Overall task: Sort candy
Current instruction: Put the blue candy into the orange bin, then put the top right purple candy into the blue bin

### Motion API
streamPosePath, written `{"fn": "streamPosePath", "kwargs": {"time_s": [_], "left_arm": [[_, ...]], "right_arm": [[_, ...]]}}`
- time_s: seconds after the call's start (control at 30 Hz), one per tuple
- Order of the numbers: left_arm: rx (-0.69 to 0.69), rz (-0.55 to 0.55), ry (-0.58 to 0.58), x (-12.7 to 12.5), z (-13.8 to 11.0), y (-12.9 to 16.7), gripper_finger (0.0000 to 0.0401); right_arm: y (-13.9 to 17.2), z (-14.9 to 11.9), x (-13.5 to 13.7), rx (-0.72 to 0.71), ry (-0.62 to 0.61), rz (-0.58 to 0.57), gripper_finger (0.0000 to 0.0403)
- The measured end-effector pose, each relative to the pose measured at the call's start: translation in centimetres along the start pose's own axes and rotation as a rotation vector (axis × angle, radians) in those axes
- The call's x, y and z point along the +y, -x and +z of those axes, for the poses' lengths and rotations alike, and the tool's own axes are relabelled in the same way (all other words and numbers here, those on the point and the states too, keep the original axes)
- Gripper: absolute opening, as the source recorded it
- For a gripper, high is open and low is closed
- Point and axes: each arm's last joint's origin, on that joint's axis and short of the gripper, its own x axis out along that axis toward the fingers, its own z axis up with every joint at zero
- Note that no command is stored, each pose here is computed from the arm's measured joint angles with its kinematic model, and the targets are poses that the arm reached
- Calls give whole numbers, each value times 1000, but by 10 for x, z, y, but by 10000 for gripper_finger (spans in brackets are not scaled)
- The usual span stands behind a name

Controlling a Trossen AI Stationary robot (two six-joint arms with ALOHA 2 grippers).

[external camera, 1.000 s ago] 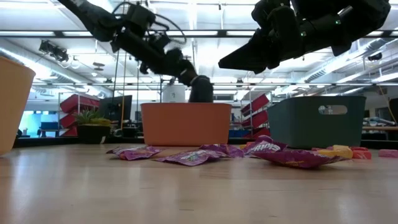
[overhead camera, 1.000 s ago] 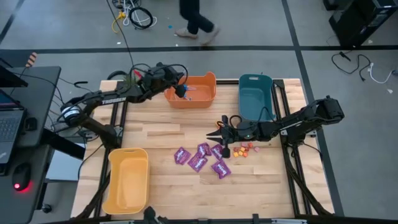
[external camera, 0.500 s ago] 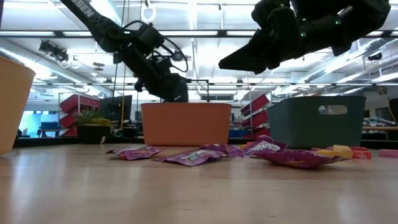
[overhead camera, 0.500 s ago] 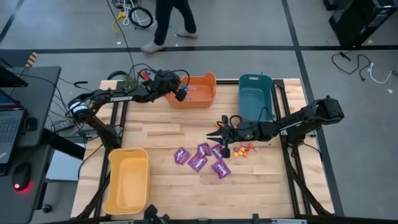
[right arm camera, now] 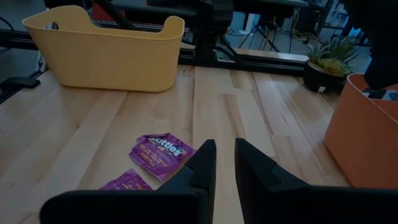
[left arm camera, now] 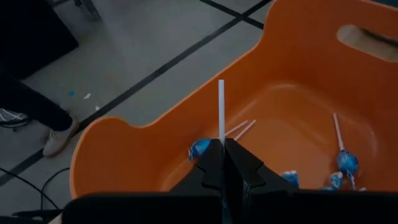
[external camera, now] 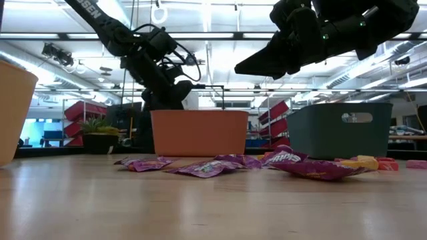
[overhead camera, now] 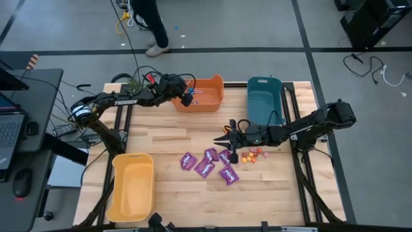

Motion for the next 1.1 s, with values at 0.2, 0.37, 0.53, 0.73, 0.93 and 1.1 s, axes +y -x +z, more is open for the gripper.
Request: {"fn": "streamPosePath", "kwargs": {"time_s": [0.2, 0.37, 0.53, 0.73, 0.93, 1.1], "left_arm": [[18, 1, -5, 0, -2, 0, 6], [16, 1, -3, 0, -2, 0, 15], [12, 6, 19, 0, -1, 0, 29], [12, 8, 19, 0, -1, 0, 48], [13, 8, 19, 0, -1, 0, 66], [13, 8, 19, 0, -1, 0, 68]], "right_arm": [[0, 0, 0, 0, 1, 0, 46], [0, 0, 0, 0, 3, 0, 46], [0, 0, 0, 0, 4, 0, 46], [0, 0, 0, 0, 4, 0, 46], [0, 0, 0, 0, 4, 0, 46], [0, 0, 0, -1, 5, 0, 46]]}}
